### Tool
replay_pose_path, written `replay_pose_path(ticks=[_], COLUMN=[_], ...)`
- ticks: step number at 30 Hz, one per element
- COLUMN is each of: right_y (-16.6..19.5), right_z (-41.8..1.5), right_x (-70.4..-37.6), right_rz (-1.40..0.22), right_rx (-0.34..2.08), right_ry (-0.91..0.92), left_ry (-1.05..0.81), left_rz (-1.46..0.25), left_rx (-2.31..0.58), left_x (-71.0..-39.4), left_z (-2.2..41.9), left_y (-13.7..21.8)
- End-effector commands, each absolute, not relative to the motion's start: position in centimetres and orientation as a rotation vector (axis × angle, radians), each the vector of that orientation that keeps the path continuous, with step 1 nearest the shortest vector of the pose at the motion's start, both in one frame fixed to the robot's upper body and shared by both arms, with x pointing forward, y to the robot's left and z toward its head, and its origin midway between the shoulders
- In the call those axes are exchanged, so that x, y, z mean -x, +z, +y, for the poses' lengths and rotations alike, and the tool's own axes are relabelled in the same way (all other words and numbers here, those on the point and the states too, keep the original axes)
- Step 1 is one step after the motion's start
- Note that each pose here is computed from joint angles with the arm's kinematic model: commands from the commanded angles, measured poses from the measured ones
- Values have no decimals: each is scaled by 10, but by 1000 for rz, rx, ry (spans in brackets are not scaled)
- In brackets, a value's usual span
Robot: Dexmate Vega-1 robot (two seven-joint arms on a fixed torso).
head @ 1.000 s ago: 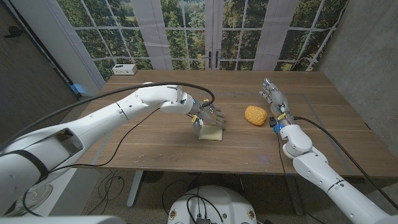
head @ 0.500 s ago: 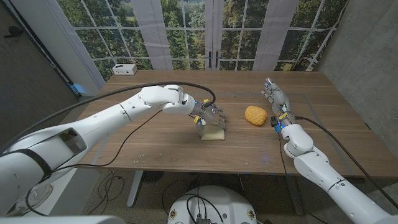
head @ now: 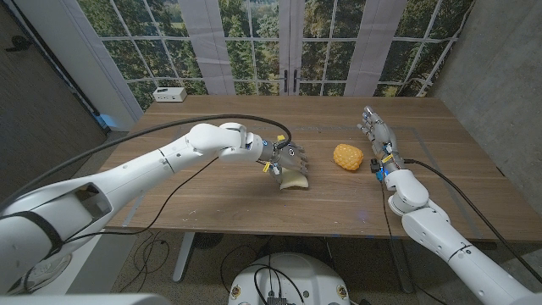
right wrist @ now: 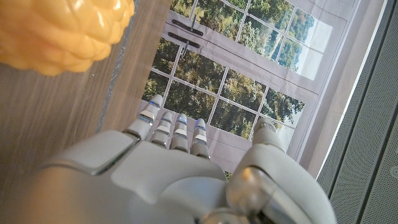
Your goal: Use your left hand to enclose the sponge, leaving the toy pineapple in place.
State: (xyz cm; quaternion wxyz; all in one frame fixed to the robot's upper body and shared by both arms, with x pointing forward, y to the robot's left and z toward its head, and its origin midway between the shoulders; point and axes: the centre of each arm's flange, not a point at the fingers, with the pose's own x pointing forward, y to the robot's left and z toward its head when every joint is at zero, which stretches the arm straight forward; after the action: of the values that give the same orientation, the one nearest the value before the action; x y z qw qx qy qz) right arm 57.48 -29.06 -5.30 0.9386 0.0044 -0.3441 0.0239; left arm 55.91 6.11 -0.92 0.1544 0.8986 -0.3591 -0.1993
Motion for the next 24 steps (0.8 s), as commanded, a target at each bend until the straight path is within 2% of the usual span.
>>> replay_pose_path(ticks=[1,7,24], right_y=[-46,-42,-36], right_z=[-291,-290,-284], right_x=[-573,-574,-581], right_rz=[-720,-723,-730], right_rx=[0,7,15], right_ry=[59,73,117], left_ry=[-360,-243,-184], left_rz=[-1049,-1024,-933], left_rx=[-2523,-2482,-2415], left_x=[-550,-550,-545], left_z=[67,72,76], left_y=[17,33,54])
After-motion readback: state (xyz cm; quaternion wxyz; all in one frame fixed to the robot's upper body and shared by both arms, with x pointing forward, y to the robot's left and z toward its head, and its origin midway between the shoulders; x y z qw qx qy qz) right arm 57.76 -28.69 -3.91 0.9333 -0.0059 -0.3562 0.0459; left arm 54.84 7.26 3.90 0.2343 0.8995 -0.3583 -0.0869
